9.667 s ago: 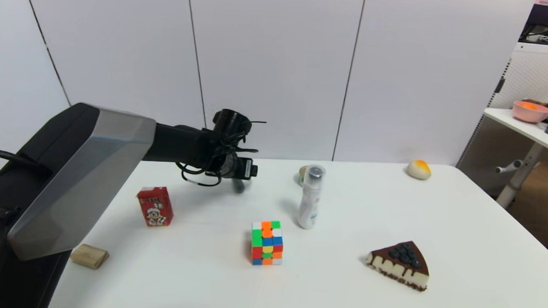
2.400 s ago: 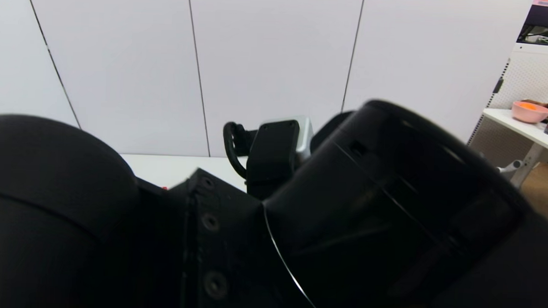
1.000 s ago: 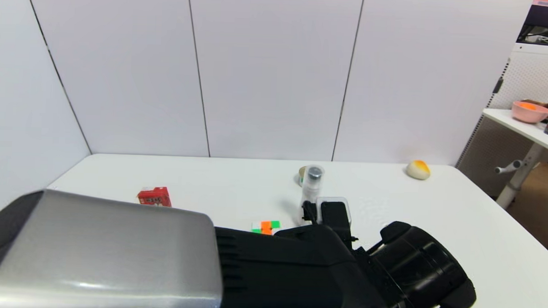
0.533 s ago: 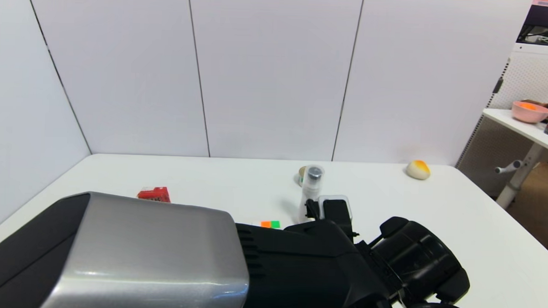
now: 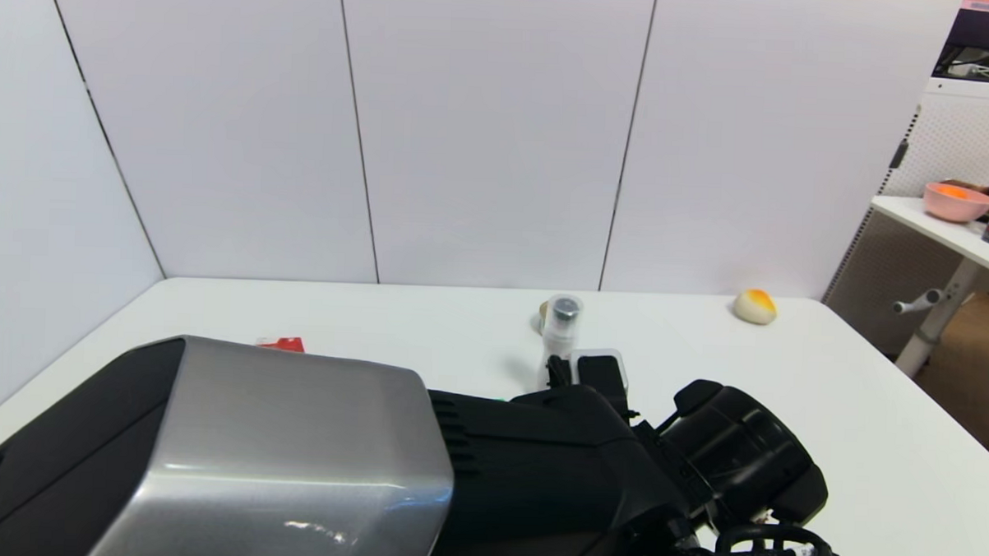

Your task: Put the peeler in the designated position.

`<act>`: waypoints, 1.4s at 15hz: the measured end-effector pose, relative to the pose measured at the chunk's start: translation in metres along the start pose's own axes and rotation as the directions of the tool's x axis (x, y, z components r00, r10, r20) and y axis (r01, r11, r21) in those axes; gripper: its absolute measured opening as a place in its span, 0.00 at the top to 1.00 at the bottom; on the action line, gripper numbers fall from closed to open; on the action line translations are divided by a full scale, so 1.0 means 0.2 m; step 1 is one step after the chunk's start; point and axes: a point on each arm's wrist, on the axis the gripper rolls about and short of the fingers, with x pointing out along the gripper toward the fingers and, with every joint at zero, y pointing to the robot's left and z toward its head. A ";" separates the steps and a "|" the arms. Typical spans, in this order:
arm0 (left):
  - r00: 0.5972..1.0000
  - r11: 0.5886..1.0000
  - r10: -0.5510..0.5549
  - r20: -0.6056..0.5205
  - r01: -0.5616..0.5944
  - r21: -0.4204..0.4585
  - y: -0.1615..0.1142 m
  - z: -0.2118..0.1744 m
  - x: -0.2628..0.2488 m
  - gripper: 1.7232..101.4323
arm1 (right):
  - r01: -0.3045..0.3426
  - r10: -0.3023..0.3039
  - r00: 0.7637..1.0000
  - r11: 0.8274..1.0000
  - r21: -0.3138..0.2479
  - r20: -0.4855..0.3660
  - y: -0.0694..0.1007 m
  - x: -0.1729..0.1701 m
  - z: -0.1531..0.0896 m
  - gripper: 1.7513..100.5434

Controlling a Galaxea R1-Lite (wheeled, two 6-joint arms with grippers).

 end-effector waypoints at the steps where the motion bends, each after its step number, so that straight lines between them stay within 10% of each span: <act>1: 1.000 1.000 -0.019 -0.016 0.019 -0.004 -0.01 0.00 0.00 0.83 | 0.000 0.000 1.000 1.000 0.000 0.000 0.00 0.00 0.00 0.03; 8: 0.999 1.000 -0.029 -0.016 0.029 -0.012 -0.02 0.01 -0.01 0.83 | 0.000 0.000 1.000 1.000 0.000 0.000 0.00 0.00 0.00 0.03; 14: 0.999 1.000 -0.028 -0.018 0.028 -0.011 -0.01 0.01 0.00 0.43 | 0.000 0.000 1.000 1.000 0.000 0.000 0.00 0.00 0.00 0.03; 21: 0.999 0.999 -0.041 -0.012 0.041 -0.004 0.03 0.07 -0.12 0.20 | 0.000 0.000 1.000 1.000 0.000 0.000 0.00 0.00 0.00 0.03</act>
